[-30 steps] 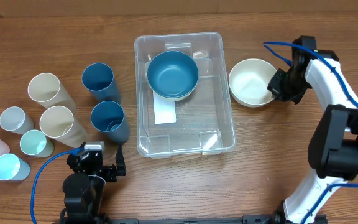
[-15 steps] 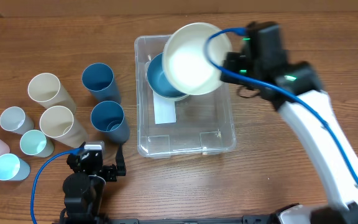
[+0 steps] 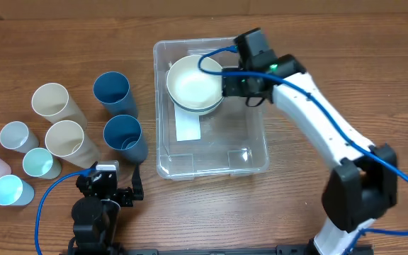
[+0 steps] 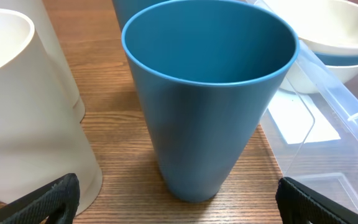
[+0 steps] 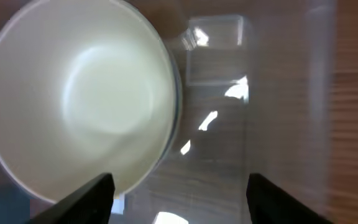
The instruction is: Pack container
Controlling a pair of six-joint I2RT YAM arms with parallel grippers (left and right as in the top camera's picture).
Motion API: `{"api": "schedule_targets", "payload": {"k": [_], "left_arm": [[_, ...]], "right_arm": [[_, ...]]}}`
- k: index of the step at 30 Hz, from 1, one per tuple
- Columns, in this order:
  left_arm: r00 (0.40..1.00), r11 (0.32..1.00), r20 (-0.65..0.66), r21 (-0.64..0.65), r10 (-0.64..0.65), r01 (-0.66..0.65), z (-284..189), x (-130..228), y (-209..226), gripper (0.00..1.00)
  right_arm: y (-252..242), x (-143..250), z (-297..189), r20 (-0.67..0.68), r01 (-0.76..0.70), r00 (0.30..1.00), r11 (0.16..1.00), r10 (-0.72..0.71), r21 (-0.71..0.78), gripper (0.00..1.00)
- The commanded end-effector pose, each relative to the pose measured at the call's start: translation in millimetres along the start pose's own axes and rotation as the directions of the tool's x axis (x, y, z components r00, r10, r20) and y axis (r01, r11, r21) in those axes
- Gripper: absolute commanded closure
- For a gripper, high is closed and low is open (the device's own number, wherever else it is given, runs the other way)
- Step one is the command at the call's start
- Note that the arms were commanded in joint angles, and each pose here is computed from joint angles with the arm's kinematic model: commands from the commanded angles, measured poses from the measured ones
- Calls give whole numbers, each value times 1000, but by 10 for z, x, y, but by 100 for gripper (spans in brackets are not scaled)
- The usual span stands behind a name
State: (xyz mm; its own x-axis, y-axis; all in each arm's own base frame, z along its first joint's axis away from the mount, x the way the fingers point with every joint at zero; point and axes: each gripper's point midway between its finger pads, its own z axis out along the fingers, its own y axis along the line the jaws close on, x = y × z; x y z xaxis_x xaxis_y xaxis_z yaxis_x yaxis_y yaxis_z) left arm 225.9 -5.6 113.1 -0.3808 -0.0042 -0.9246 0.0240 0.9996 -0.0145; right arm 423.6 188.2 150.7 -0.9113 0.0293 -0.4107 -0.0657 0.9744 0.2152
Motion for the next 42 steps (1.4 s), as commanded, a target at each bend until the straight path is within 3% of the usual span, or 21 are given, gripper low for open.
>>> {"api": "schedule_targets", "payload": {"k": [1,7,8,9,15,21,24,30,33,36,39,42], "left_arm": [[1000,1000,8,5,-20,20,-1,-8,-3,0],[1000,1000,8,5,-20,20,-1,-8,-3,0],[1000,1000,8,5,-19,19,-1,-8,-4,0],[1000,1000,8,5,-19,19,-1,-8,-4,0],[999,999,37,14,-40,40,-3,-80,-17,0],[983,949,-43,254,-180,185,-74,-25,-440,0],[973,930,2,294,-230,220,-223,-341,-493,0],[966,922,51,316,-253,224,-749,-1386,-524,0],[961,954,-78,122,-266,274,-765,-1742,-263,0],[951,972,-204,-9,-232,236,-627,-1944,-92,0],[925,964,-306,68,-227,259,-452,-2365,-266,0],[903,974,-372,-11,-214,226,-236,-2391,-146,0]], "right_arm": [[-285,-469,-998,208,-125,969,991,130,-38,25],[-1720,-421,-1659,300,-501,833,864,466,51,14],[-1845,-397,-1675,296,-531,817,846,496,49,11],[-1954,-370,-1704,287,-559,799,828,529,31,0],[-2092,-351,-1744,293,-588,778,808,555,29,0],[-2092,-343,-1742,290,-589,779,808,556,30,0],[-2092,-343,-1742,290,-589,779,808,556,30,0],[-2092,-343,-1742,290,-589,779,808,556,30,0],[-2092,-343,-1742,290,-589,779,808,556,30,0],[-2092,-343,-1742,290,-589,779,808,556,30,0],[-2092,-343,-1742,290,-589,779,808,556,30,0],[-2092,-343,-1742,290,-589,779,808,556,30,0]]}}
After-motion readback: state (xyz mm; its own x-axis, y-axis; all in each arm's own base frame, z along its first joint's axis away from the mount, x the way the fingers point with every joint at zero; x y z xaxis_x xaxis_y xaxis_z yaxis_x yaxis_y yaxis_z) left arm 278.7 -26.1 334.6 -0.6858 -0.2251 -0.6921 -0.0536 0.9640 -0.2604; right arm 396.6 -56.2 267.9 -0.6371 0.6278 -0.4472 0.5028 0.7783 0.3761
